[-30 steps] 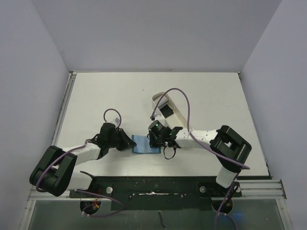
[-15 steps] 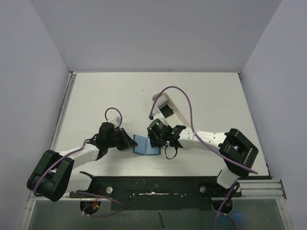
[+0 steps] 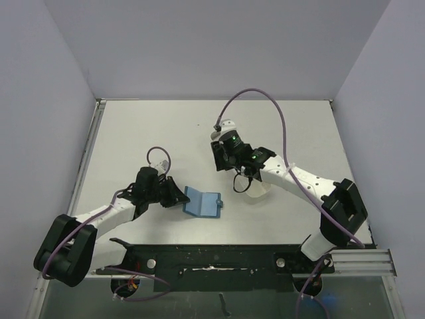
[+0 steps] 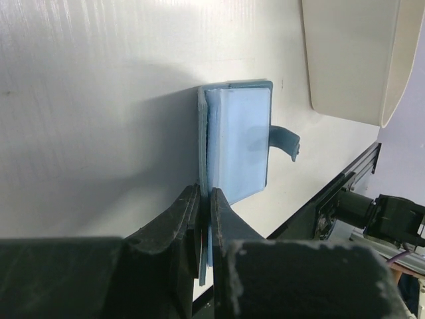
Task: Put the credit cards into the card holder
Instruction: Pick up the credit card from the storage box.
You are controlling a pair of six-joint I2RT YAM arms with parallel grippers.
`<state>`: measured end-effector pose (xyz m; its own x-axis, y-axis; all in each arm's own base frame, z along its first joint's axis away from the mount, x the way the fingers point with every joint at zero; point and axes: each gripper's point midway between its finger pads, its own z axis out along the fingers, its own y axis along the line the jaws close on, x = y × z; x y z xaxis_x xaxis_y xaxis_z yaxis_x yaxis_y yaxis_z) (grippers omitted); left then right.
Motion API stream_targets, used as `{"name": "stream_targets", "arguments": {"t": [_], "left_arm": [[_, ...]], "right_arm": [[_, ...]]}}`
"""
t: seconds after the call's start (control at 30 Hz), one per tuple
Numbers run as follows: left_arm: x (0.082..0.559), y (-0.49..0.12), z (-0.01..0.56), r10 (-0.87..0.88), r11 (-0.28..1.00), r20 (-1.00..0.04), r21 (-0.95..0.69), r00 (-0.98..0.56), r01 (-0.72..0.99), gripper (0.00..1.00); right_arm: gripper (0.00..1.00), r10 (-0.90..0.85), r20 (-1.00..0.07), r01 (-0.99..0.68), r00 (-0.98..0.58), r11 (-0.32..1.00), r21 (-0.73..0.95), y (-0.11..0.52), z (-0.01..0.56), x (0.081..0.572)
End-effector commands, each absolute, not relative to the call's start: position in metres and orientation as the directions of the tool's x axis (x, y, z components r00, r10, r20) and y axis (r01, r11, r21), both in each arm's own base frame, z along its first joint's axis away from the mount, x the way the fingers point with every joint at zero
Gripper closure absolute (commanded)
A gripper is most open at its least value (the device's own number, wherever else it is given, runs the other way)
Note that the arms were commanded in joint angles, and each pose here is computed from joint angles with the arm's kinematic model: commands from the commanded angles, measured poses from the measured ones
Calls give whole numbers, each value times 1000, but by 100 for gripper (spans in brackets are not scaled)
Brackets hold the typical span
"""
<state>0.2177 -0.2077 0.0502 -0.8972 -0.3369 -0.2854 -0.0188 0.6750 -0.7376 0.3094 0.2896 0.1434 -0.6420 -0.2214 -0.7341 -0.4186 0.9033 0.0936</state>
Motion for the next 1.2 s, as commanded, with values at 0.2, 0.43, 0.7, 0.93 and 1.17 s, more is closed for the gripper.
{"name": "stream_targets", "arguments": {"t": [0.2, 0.43, 0.7, 0.93, 1.17], "left_arm": [[223, -215, 86, -278, 653, -348, -752, -895, 90, 100], [222, -216, 89, -259, 655, -356, -748, -898, 108, 100], [222, -216, 92, -252, 650, -362, -751, -897, 120, 100], [221, -217, 94, -251, 640, -362, -758, -898, 127, 100], [220, -217, 95, -253, 634, -365, -762, -896, 131, 100]], "right_arm": [[52, -113, -779, -174, -616, 985, -5, 204, 179, 405], [50, 329, -692, 187, -643, 943, 274, 209, 168, 425], [57, 599, -587, 399, -545, 801, 446, 220, 147, 445], [65, 705, -505, 498, -499, 710, 499, 227, 122, 457], [70, 730, -493, 500, -474, 683, 532, 232, 119, 468]]}}
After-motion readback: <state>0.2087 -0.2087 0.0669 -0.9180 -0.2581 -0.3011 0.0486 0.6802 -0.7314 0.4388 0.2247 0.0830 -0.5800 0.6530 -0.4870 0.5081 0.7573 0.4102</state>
